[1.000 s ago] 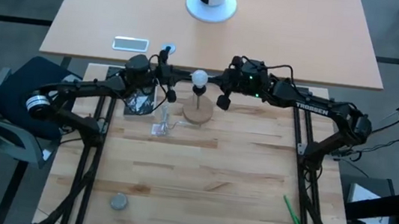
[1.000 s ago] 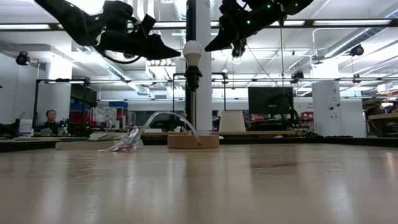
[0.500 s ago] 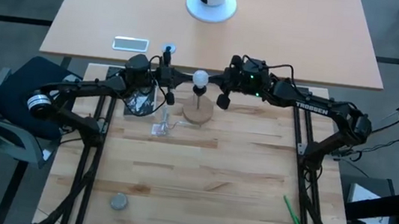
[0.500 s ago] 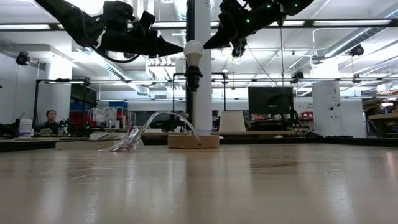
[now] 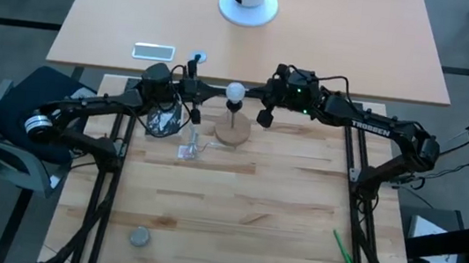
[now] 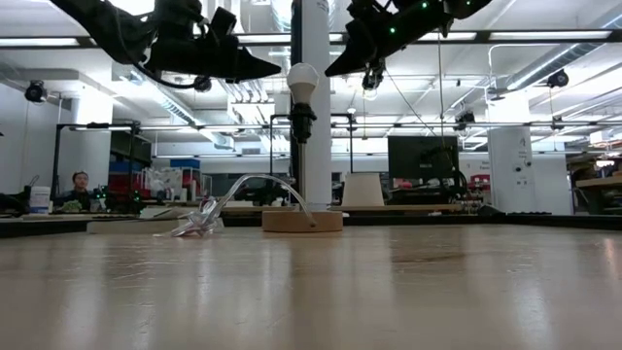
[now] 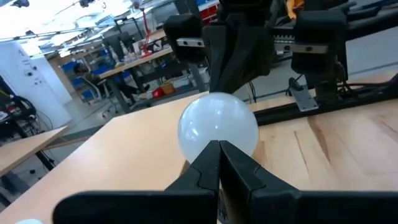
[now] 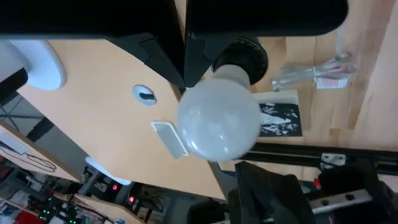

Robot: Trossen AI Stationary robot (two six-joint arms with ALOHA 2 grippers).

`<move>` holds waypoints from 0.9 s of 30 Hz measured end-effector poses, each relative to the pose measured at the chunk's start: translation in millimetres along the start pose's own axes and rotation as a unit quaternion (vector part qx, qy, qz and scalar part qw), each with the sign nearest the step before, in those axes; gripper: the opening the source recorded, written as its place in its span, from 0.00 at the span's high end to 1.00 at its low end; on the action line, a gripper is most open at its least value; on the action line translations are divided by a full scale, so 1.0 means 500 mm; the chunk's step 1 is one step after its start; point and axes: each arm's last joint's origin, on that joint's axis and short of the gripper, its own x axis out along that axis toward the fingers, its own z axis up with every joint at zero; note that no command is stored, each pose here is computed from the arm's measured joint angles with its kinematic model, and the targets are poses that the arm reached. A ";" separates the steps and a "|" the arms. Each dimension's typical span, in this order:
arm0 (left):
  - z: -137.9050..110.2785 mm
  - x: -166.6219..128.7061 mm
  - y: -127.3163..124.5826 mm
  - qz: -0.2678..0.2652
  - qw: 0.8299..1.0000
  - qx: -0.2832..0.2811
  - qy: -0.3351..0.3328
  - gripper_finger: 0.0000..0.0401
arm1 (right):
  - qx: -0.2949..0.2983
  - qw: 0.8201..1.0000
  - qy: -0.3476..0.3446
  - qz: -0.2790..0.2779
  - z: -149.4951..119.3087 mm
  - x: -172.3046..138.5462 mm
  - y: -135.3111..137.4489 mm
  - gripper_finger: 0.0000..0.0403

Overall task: Screw lightbulb
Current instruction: Remove the lightbulb from the lamp

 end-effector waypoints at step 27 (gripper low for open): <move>-0.040 -0.018 0.009 0.022 0.999 0.043 0.018 1.00 | 0.013 0.999 -0.021 0.041 -0.007 0.021 0.009 1.00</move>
